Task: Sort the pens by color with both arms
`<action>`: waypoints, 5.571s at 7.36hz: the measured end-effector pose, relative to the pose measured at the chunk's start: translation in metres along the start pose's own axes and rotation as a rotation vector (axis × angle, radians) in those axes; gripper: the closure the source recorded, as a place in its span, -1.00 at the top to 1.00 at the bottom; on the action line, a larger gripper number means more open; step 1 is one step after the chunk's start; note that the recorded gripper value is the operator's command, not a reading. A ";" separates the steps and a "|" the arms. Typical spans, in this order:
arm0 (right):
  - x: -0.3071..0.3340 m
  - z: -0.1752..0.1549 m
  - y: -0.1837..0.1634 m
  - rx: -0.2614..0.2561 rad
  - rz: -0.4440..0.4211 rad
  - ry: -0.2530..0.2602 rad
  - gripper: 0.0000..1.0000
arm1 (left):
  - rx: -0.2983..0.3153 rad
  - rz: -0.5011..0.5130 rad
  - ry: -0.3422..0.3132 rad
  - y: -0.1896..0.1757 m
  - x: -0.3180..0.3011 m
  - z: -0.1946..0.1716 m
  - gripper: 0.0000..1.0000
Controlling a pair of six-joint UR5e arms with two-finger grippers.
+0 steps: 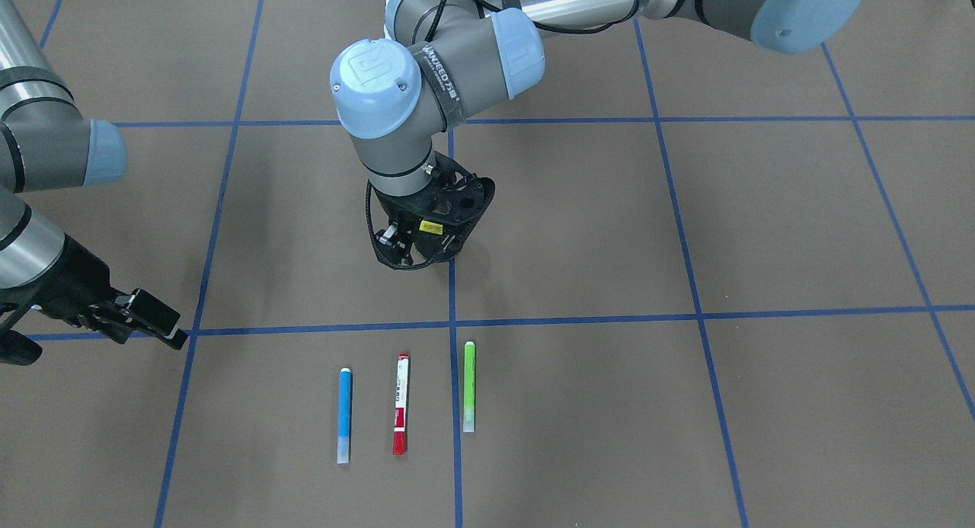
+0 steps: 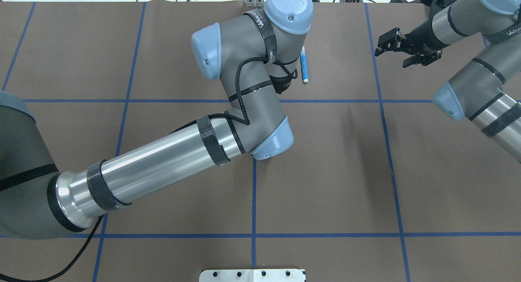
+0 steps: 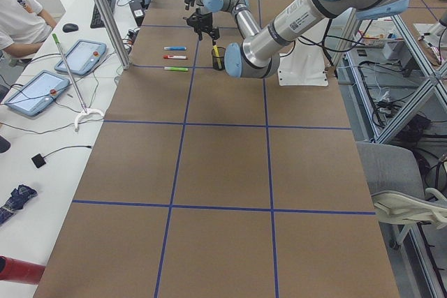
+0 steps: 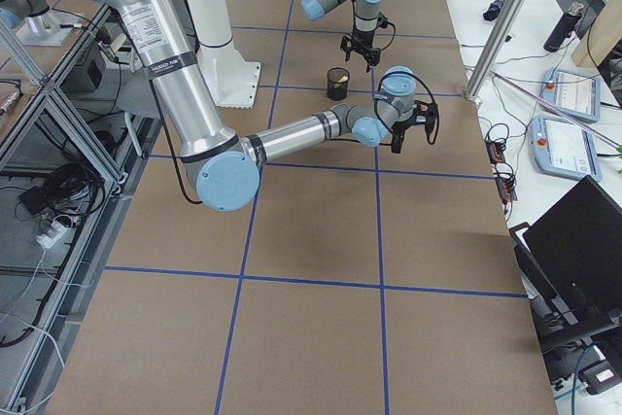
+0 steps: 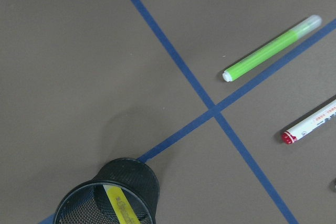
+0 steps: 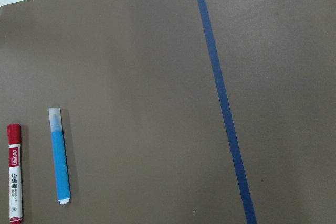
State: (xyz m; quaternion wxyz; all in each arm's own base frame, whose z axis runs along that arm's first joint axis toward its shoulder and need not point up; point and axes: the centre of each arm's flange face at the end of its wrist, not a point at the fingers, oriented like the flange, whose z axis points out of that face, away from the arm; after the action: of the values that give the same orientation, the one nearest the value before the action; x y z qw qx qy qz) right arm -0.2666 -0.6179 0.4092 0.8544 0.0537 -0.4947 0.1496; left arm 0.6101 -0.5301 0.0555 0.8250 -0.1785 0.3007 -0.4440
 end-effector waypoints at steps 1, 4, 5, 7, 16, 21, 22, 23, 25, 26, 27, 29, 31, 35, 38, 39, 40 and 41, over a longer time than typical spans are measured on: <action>0.001 0.000 0.000 0.000 0.003 0.001 0.98 | 0.018 0.025 -0.035 0.013 -0.002 0.010 0.70; 0.001 0.001 0.001 -0.001 0.004 0.001 0.98 | 0.046 0.152 -0.094 0.036 -0.007 0.019 0.20; 0.002 0.001 0.001 -0.001 0.005 0.001 0.98 | 0.056 0.191 -0.099 0.035 -0.007 0.019 0.05; 0.004 0.002 0.001 -0.002 0.008 0.004 0.98 | 0.067 0.234 -0.097 0.035 -0.007 0.018 -0.13; 0.013 0.007 0.001 -0.004 0.017 0.019 0.98 | 0.083 0.268 -0.087 0.049 -0.012 0.025 -0.03; 0.016 0.009 0.000 -0.006 0.020 0.024 0.98 | 0.085 0.279 -0.087 0.055 -0.016 0.027 -1.00; 0.016 0.009 0.000 -0.005 0.020 0.023 0.98 | 0.085 0.280 -0.084 0.055 -0.016 0.026 -1.00; 0.015 0.009 0.000 -0.005 0.019 0.023 0.98 | 0.084 0.282 -0.076 0.056 -0.016 0.021 -1.00; 0.015 0.009 0.000 -0.005 0.019 0.023 0.98 | 0.071 0.289 -0.034 0.057 -0.017 -0.004 -1.00; 0.015 0.008 -0.001 -0.005 0.019 0.022 0.98 | 0.067 0.289 -0.014 0.055 -0.018 -0.021 -1.00; 0.014 0.008 -0.001 -0.004 0.020 0.021 0.98 | 0.067 0.296 0.001 0.050 -0.024 -0.045 -1.00; 0.011 0.007 -0.001 -0.002 0.025 0.016 0.98 | 0.075 0.336 0.030 0.031 -0.048 -0.106 -1.00; 0.002 0.003 -0.001 0.004 0.021 0.005 0.99 | 0.094 0.389 0.106 -0.011 -0.079 -0.145 -1.00; -0.022 -0.008 0.000 0.073 -0.016 -0.013 0.99 | 0.334 0.642 0.394 -0.105 -0.090 -0.088 -1.00; -0.034 -0.012 0.005 0.123 -0.040 -0.017 0.99 | 0.526 0.724 0.585 -0.168 -0.062 0.016 -1.00; -0.036 -0.009 0.007 0.138 -0.047 -0.010 0.99 | 0.591 0.720 0.614 -0.183 -0.052 0.053 -1.00; -0.038 -0.007 0.008 0.145 -0.051 -0.006 0.99 | 0.639 0.716 0.616 -0.188 -0.049 0.082 -1.00; -0.039 -0.004 0.010 0.150 -0.054 -0.002 0.99 | 0.660 0.720 0.606 -0.186 -0.049 0.102 -1.00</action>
State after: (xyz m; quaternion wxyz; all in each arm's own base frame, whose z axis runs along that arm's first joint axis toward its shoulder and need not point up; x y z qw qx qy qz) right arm -0.2848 -0.6152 0.3726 0.8511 0.1313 -0.4814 0.1630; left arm 0.5395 -0.5869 0.2541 0.8132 0.3373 0.4108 -0.2369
